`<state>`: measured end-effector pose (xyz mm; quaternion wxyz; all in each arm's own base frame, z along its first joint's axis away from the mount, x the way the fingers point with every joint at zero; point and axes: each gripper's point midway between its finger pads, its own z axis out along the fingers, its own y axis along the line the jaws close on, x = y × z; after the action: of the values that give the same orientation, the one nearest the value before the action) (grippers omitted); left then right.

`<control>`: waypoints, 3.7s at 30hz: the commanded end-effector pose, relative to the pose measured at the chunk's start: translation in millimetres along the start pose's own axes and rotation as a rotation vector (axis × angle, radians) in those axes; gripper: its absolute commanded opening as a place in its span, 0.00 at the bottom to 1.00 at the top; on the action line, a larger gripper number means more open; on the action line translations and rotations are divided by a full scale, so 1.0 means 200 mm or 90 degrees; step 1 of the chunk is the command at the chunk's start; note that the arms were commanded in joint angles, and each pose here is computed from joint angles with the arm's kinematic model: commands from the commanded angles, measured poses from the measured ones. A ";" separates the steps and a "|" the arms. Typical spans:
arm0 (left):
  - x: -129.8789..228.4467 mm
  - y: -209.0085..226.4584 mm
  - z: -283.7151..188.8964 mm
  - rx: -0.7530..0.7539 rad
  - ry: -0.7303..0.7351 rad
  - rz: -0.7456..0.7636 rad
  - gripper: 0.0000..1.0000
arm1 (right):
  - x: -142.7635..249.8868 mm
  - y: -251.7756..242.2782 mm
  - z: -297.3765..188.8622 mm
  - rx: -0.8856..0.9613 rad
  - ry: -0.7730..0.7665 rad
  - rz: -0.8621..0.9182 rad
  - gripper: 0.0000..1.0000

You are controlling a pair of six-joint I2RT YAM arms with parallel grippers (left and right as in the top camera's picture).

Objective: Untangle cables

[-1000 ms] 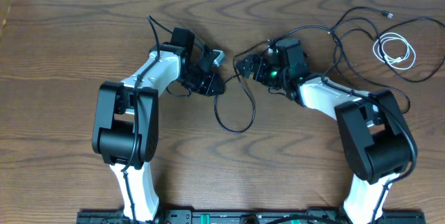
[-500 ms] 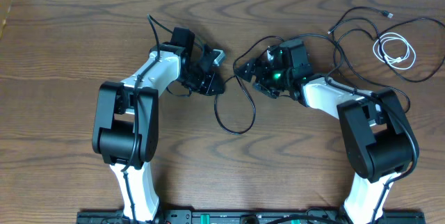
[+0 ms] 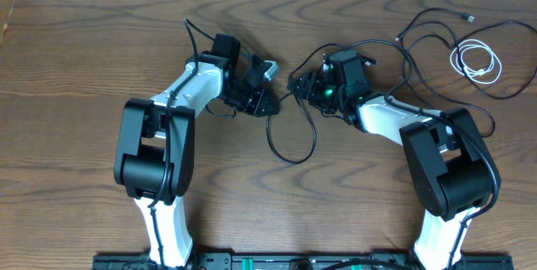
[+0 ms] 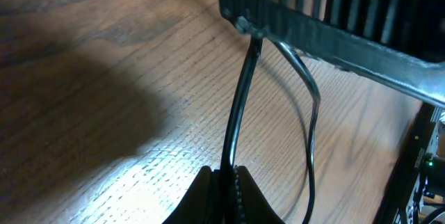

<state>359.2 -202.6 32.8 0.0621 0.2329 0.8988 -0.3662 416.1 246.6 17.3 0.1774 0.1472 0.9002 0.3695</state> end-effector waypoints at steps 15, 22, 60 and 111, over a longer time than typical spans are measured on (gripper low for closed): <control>-0.01 -0.02 0.00 0.012 -0.005 0.019 0.08 | 0.10 -0.33 0.07 0.124 0.004 0.029 0.30; -0.02 -0.02 0.00 0.010 -0.009 0.023 0.08 | 0.10 -0.33 0.07 0.123 0.003 0.029 0.20; -0.04 -0.03 0.00 0.020 -0.016 0.028 0.08 | 0.02 -0.19 0.06 0.011 0.005 0.258 0.36; -0.02 0.08 0.03 -0.087 0.012 0.047 0.08 | -0.14 0.25 -0.13 -0.302 0.043 0.050 0.10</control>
<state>365.9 -203.7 24.2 0.0780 0.2526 0.9080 -0.3250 436.9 257.3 72.8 0.1614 0.1441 0.7943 0.5677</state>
